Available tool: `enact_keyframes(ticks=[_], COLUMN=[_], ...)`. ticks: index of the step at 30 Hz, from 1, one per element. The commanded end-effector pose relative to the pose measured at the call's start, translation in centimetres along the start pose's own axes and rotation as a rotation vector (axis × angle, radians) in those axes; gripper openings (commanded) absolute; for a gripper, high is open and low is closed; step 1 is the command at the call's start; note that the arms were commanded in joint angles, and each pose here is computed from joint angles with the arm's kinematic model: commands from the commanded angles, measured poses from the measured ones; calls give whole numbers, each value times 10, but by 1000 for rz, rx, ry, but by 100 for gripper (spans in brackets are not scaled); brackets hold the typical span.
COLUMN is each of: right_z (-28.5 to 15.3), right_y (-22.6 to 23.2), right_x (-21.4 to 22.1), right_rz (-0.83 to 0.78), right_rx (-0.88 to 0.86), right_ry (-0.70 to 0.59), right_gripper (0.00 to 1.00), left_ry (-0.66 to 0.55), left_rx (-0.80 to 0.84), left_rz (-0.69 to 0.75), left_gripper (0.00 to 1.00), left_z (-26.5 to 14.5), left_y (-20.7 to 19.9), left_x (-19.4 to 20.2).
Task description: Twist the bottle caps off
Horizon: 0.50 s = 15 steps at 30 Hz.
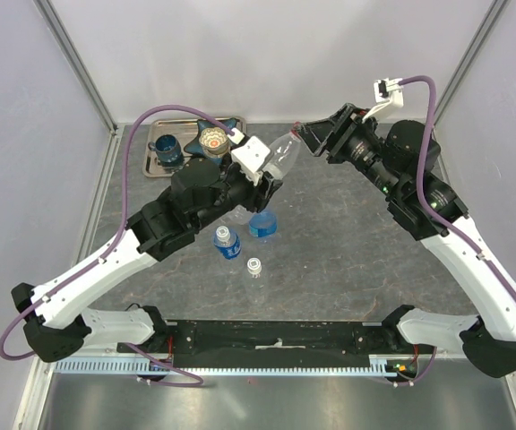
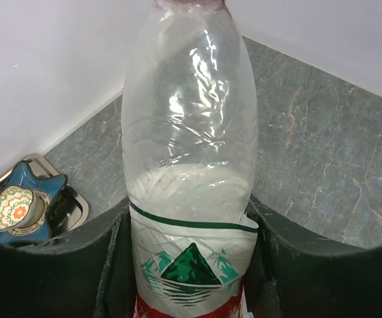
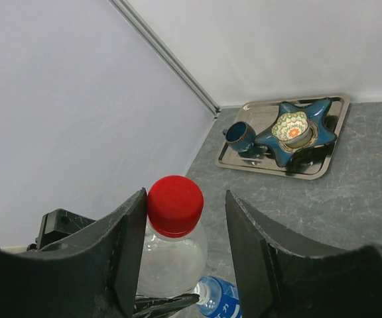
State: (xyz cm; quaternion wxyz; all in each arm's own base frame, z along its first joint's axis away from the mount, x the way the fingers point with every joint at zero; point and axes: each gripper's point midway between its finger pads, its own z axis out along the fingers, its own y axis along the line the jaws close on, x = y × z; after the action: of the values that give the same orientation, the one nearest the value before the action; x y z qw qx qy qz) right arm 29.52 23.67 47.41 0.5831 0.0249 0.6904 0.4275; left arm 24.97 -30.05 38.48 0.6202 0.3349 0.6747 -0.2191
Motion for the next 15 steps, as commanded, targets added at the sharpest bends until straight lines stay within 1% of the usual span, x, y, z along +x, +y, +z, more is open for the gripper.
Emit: enact_keyframes(ticks=[1, 6, 9, 10, 12, 13, 15], right_z=[6, 7, 10, 10, 10, 11, 10], right_y=[2, 3, 3, 6, 6, 5, 6], right_x=[1, -1, 2, 6, 9, 10, 12], right_rz=[14, 18, 24, 24, 31, 31, 33], right_rx=[-17, -31, -32, -51, -60, -61, -69], right_ry=[-11, -21, -12, 0, 9, 10, 18], right_gripper=[58, 54, 48, 43, 39, 32, 22], left_ry=[-102, -96, -99, -98, -98, -97, -99], left_rx=[-9, -3, -2, 0, 1, 3, -1], left_rz=[21, 24, 22, 22, 21, 20, 20], left_gripper=[14, 14, 15, 15, 15, 15, 15], left_z=[-9, -9, -9, -9, -8, -8, -8], left_y=[3, 2, 2, 1, 1, 0, 1], left_x=[-25, -22, -22, -22, -21, -20, -20])
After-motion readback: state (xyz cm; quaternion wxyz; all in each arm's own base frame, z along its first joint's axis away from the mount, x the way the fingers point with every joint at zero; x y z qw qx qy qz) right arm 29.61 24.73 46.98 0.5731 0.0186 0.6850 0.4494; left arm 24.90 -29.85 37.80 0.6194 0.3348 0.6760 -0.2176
